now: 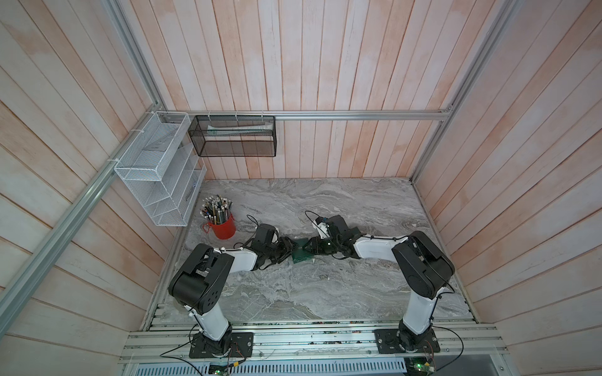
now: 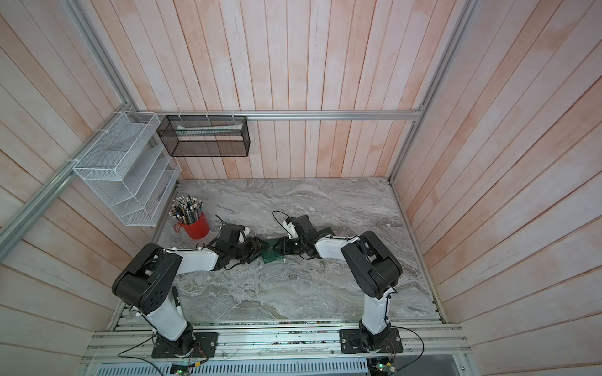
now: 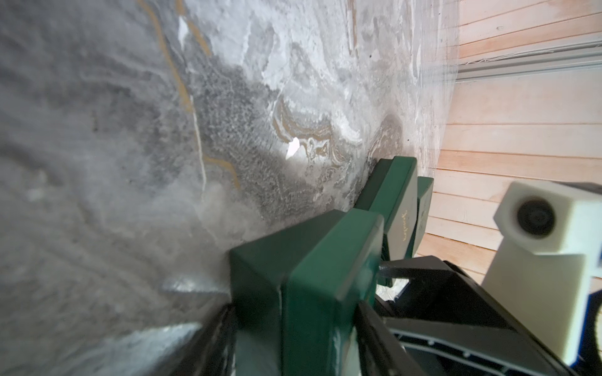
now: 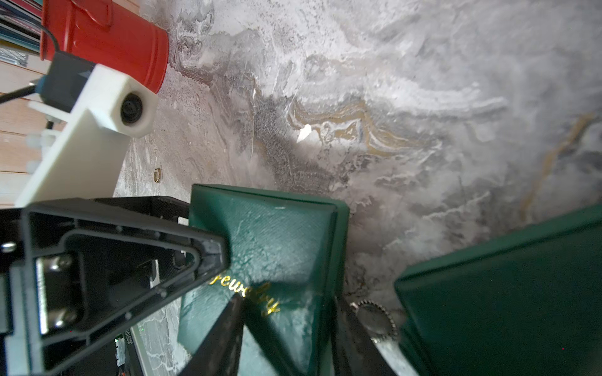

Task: Take the rings out of the lift-off lid box
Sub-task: Close the lid on the jewelry box, then reset both arms

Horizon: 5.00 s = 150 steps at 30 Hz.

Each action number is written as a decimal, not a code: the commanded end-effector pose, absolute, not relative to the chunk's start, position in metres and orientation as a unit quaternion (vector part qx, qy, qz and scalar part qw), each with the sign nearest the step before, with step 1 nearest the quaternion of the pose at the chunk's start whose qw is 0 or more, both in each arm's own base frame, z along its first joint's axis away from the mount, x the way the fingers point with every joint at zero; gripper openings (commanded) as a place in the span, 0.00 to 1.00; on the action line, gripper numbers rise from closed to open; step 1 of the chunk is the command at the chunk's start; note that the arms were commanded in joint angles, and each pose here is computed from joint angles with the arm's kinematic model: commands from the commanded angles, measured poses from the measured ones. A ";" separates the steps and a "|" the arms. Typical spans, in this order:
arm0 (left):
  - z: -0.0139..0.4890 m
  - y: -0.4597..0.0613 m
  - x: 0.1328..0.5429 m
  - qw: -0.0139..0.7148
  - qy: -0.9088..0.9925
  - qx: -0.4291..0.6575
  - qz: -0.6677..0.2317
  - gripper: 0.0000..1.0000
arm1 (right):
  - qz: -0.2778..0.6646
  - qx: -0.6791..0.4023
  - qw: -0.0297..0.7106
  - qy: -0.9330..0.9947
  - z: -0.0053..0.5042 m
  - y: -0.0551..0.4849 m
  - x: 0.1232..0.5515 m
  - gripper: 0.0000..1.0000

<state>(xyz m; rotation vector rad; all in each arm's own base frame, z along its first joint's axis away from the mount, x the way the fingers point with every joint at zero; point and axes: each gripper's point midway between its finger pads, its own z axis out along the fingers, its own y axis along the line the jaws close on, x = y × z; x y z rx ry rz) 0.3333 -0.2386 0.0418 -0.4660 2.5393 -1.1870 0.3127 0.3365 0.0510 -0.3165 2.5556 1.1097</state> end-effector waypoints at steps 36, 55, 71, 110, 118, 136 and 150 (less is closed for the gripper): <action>0.044 -0.249 0.339 0.151 0.894 -0.138 -0.399 0.80 | 0.420 -0.123 0.163 0.884 0.060 0.339 0.311 0.61; 0.040 -0.256 0.346 0.142 0.892 -0.138 -0.407 0.66 | 0.351 -0.140 0.169 0.911 0.041 0.332 0.313 0.61; 0.022 -0.255 0.341 0.125 0.897 -0.145 -0.398 0.55 | 0.309 -0.118 0.152 0.932 0.022 0.320 0.315 0.58; 0.173 0.015 0.375 0.621 0.760 -0.186 0.033 1.00 | -0.050 0.195 0.647 0.735 0.183 -0.003 0.365 0.98; 0.165 0.029 0.364 0.638 0.749 -0.168 0.062 1.00 | -0.142 0.191 0.650 0.721 0.174 -0.037 0.363 0.98; 0.148 0.024 0.368 0.681 0.720 -0.088 0.098 1.00 | -0.115 0.231 0.679 0.687 0.147 -0.081 0.330 0.98; 0.131 0.019 0.383 0.661 0.746 -0.059 0.052 1.00 | -0.072 0.114 0.689 0.712 0.137 -0.045 0.361 0.98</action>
